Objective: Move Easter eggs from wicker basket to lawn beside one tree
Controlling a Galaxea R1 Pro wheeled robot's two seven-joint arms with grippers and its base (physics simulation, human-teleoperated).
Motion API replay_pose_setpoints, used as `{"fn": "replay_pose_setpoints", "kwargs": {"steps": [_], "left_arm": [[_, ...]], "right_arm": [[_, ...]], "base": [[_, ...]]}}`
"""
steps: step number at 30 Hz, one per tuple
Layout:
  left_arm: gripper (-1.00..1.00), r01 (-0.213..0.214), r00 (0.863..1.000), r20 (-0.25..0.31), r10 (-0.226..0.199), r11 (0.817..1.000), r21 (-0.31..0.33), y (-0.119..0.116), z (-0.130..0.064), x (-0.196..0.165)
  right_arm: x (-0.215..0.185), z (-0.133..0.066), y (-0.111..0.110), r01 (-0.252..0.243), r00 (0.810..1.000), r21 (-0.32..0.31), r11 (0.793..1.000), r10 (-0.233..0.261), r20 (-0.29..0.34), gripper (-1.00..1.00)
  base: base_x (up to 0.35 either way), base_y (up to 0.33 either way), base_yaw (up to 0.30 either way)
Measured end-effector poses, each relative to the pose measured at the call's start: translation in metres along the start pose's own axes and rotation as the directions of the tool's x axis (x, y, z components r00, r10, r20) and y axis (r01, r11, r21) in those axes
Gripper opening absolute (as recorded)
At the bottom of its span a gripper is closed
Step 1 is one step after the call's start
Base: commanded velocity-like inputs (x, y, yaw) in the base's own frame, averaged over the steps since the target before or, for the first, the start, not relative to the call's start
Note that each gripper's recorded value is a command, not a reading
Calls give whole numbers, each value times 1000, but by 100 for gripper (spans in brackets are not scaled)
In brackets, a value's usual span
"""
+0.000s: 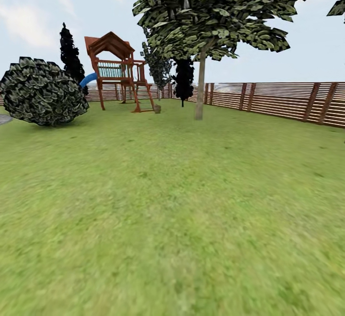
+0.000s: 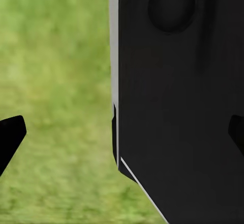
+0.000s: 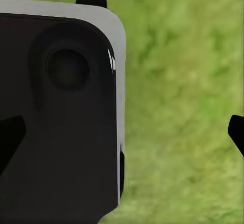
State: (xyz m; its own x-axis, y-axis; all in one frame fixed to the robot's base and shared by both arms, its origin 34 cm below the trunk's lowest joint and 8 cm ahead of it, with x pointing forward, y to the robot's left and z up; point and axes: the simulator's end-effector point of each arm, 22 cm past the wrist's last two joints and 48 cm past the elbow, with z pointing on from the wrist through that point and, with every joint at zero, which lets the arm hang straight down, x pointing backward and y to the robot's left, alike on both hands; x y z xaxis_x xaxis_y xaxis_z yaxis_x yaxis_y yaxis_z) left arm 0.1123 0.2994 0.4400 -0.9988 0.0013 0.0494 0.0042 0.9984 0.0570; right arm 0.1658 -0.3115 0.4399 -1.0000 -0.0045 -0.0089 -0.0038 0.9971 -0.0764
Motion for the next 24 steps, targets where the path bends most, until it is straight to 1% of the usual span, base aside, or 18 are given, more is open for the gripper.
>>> {"fn": "replay_pose_setpoints", "kwargs": {"steps": [7,14,16,24], "left_arm": [[100,0,1000,0,0,1000,0,0,0,0],[100,0,1000,0,0,1000,0,0,0,0],[100,0,1000,0,0,1000,0,0,0,0],[100,0,1000,0,0,1000,0,0,0,0]], "right_arm": [[0,0,0,1,1000,0,1000,-1,0,100],[0,0,0,0,1000,-1,1000,0,0,100],[0,0,0,0,1000,-1,1000,0,0,100],[0,0,0,1,1000,0,1000,-1,0,100]], "base": [[309,125,-22],[308,120,-240],[308,116,-116],[308,114,-12]]}}
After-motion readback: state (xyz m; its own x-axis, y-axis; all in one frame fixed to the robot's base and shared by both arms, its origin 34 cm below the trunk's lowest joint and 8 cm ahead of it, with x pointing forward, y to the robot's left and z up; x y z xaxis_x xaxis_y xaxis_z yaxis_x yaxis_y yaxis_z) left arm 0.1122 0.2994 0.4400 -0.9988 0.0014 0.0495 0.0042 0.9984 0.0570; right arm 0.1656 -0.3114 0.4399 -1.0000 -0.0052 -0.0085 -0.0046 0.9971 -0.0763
